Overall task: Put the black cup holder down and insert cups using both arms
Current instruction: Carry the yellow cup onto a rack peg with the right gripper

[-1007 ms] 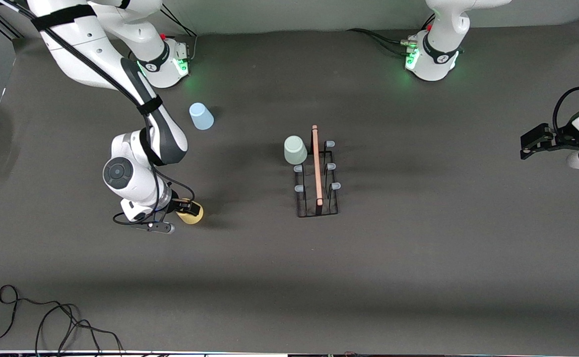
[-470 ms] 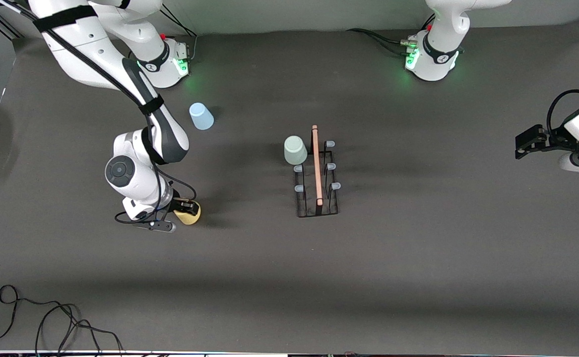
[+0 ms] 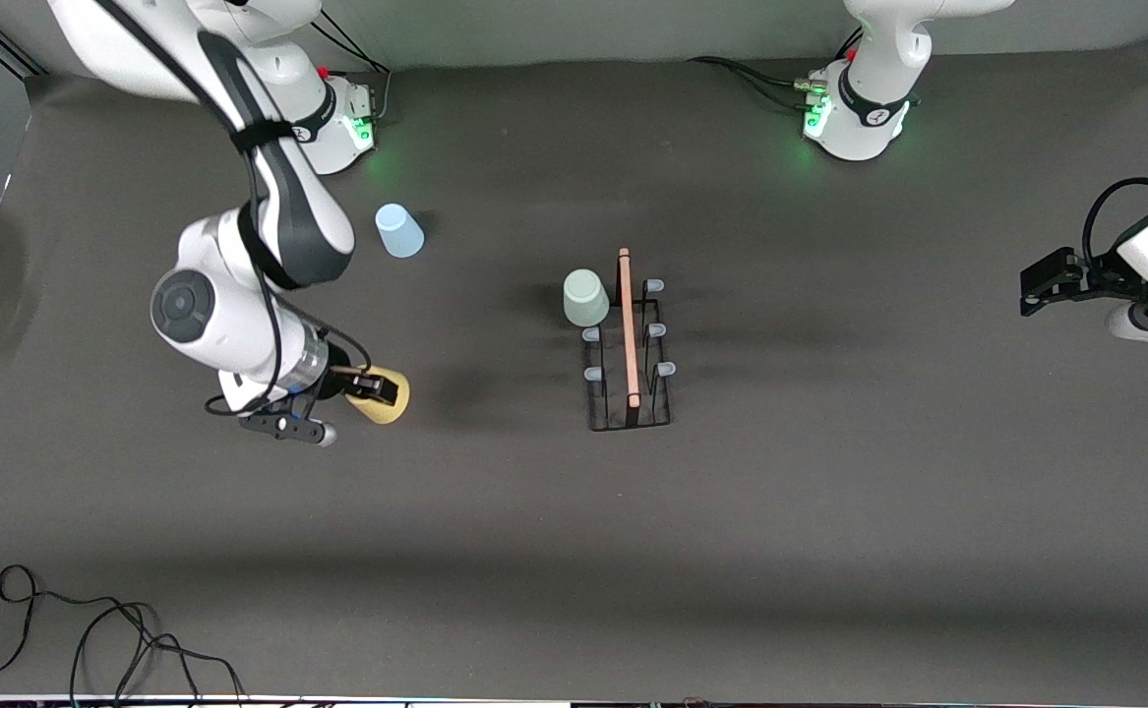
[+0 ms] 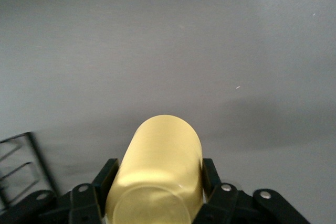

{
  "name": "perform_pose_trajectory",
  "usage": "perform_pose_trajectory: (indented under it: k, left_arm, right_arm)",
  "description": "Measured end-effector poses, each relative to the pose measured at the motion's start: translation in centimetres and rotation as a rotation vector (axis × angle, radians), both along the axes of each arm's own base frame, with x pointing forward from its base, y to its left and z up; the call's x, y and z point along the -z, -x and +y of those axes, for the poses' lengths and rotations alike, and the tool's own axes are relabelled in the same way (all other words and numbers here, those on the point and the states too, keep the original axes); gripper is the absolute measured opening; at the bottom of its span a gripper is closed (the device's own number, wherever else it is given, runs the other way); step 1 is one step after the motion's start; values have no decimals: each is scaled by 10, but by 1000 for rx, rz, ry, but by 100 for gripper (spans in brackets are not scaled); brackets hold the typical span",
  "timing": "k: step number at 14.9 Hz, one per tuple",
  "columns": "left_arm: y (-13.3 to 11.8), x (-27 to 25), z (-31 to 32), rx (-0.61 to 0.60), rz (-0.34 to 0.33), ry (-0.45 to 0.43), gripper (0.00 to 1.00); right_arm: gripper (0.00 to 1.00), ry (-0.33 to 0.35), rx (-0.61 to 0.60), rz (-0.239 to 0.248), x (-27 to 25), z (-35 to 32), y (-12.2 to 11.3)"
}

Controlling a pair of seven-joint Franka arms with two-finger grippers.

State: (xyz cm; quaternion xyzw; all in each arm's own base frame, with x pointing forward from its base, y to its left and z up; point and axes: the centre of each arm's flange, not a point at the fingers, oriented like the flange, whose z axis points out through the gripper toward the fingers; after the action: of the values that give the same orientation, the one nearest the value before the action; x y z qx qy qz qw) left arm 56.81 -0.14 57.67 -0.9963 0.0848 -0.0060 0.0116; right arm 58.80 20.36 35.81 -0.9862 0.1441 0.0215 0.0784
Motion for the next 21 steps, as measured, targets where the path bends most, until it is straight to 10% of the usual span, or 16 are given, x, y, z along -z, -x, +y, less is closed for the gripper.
perform_pose_trajectory:
  k: [9,21]
  left_arm:
    - [0,-1,0,-14,-3,0,100]
    - [2,0,0,-14,9,0,100]
  right_arm:
    - [69,-70,216,-23,-57,187,38]
    - [69,-23,308,-84,31,284,38]
